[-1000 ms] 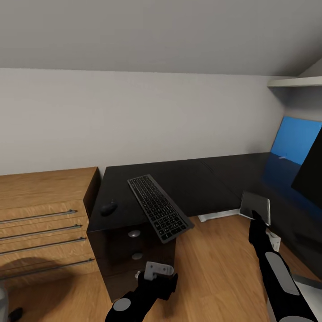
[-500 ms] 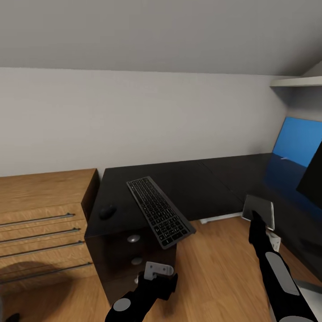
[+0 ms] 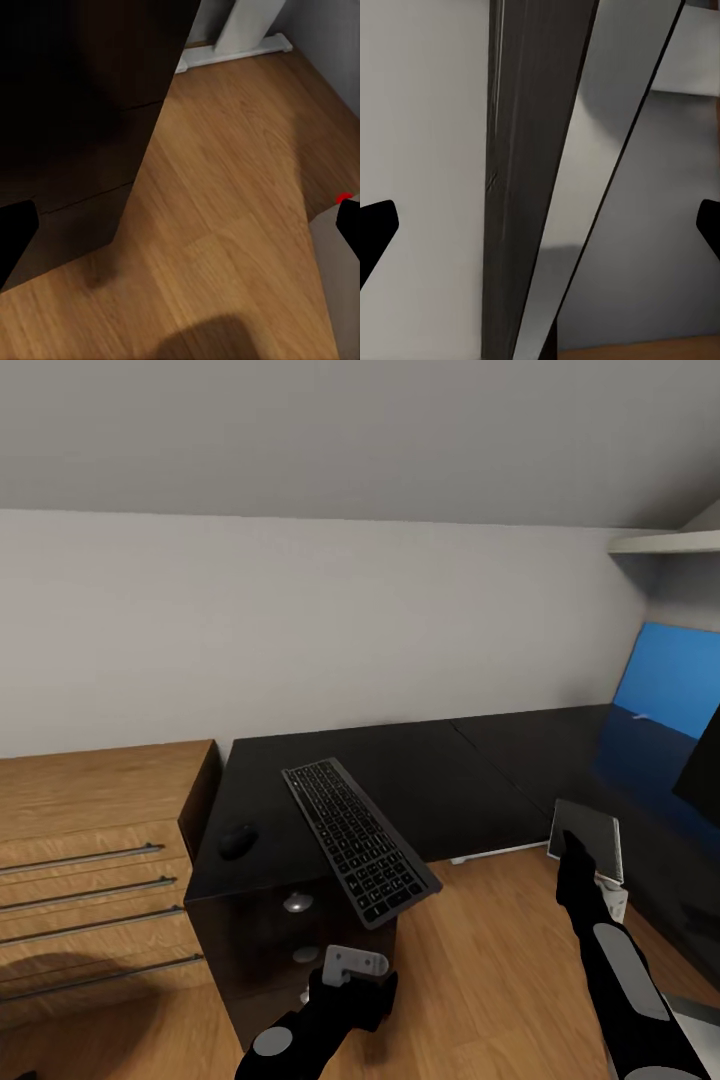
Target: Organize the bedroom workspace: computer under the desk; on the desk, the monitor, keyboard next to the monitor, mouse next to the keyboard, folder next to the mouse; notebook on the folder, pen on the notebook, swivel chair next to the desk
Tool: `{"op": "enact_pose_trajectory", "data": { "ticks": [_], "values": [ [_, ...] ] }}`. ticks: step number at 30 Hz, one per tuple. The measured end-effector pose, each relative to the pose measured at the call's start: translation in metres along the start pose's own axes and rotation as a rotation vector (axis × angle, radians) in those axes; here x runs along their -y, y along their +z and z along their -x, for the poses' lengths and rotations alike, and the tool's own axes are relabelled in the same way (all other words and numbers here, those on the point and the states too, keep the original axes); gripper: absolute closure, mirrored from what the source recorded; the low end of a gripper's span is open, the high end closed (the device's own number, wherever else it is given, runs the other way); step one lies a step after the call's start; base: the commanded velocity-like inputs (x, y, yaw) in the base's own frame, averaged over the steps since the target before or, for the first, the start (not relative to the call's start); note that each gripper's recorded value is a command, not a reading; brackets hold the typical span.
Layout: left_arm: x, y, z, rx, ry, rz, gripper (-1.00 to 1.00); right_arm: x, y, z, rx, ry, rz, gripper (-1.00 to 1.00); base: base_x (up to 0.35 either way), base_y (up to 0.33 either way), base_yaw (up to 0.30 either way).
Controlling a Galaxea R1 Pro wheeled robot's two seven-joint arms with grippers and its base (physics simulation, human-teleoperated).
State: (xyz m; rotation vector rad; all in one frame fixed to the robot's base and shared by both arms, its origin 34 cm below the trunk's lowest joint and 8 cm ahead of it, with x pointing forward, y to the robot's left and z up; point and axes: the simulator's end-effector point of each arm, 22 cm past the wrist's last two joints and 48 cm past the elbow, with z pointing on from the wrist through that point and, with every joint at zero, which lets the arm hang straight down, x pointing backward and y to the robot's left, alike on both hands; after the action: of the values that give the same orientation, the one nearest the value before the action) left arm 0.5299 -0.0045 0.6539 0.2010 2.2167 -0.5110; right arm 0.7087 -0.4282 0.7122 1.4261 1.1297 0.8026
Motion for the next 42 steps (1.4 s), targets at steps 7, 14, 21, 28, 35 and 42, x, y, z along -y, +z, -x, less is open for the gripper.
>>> {"op": "enact_pose_trajectory", "data": {
  "ticks": [7,14,21,28,35,42],
  "values": [
    [0.004,0.0,-0.002,-0.004,0.006,-0.008,-1.0,0.0,0.0,0.0,0.001,-0.002,-0.001,1.0,0.0,0.0,0.0],
    [0.006,-0.001,-0.003,-0.005,0.009,-0.011,-1.0,-0.001,0.0,0.0,0.001,-0.007,0.001,1.0,0.0,0.0,0.0],
    [0.006,-0.001,-0.003,-0.005,0.009,-0.011,-1.0,-0.001,0.0,0.001,0.001,-0.007,0.001,1.0,0.0,0.0,0.0],
    [0.006,-0.001,-0.002,-0.005,0.009,-0.011,-1.0,-0.004,0.0,0.001,0.001,-0.007,0.003,1.0,0.0,0.0,0.0],
    [0.009,-0.008,0.011,-0.006,0.009,-0.008,-1.0,-0.021,0.0,-0.002,-0.011,-0.005,0.01,1.0,0.0,0.0,0.0],
    [0.013,-0.014,0.023,-0.006,0.009,-0.008,-1.0,-0.036,-0.003,-0.03,-0.141,-0.005,0.013,1.0,0.0,0.0,0.0]
  ]
}}
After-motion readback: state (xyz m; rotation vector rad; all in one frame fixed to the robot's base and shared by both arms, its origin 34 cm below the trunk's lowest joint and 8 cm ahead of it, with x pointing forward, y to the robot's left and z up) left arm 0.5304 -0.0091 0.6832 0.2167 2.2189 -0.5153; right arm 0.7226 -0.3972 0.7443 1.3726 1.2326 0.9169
